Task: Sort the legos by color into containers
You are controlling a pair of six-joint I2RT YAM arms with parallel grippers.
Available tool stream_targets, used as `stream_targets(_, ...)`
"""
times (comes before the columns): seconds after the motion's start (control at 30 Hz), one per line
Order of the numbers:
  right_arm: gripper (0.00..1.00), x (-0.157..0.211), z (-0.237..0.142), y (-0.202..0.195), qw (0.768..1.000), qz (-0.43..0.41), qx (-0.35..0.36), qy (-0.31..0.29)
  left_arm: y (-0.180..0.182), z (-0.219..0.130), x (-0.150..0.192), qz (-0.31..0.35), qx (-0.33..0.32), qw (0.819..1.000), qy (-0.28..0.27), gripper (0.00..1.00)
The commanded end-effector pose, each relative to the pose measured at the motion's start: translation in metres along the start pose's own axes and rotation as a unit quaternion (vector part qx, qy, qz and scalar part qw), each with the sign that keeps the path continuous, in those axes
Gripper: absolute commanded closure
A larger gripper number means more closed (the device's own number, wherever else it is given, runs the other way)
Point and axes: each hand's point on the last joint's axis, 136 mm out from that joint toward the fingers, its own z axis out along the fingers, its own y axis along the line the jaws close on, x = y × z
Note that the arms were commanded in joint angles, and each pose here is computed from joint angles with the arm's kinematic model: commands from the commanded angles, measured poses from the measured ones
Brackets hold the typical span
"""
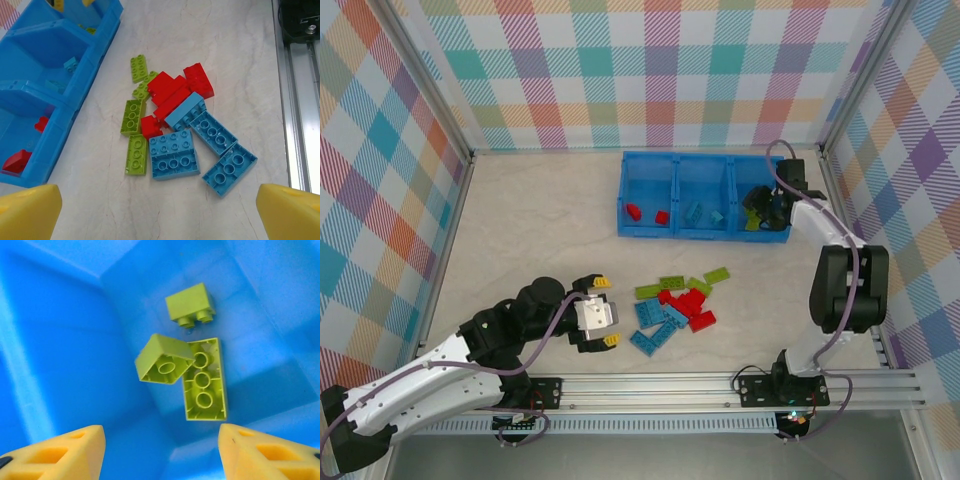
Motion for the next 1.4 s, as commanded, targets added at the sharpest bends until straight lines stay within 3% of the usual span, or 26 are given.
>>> stream_targets(0.0, 0.37, 0.017, -0.044, 0.018, 0.998, -0.005, -0.058, -0.001, 0.003, -0.004, -0.011, -0.016, 0.004, 1.0, -0.025, 0.0)
stream_targets(0.27, 0.37, 0.132, -0.091, 0.006, 0.997, -0.046, -0.05, 0.047, 0.004, -0.005, -0.017, -0.017, 0.017, 0.999, -0.047, 0.0)
stream_targets(0.47, 0.37, 0.205, -0.064, 0.002, 0.99, -0.069, -0.01, 0.122, 0.001, -0.006, -0.018, -0.015, 0.029, 0.998, -0.049, 0.0)
stream_targets(0.73, 0.31, 0.197, -0.034, -0.008, 0.987, -0.091, 0.1, 0.083, 0.002, -0.01, -0.017, -0.014, 0.018, 0.999, -0.049, 0.0)
stream_targets(0.9, 0.29, 0.188, -0.027, -0.024, 0.981, -0.045, 0.179, 0.054, 0.002, -0.011, -0.018, -0.014, 0.018, 0.998, -0.051, 0.0)
stream_targets(1.17, 0.23, 0.199, 0.002, -0.018, 0.981, -0.027, 0.178, 0.072, 0.001, -0.011, -0.018, -0.015, 0.021, 0.998, -0.051, 0.0)
stream_targets(1.37, 0.25, 0.203, 0.019, -0.018, 0.973, -0.056, 0.202, 0.091, 0.001, -0.011, -0.017, -0.014, 0.02, 0.998, -0.051, 0.0)
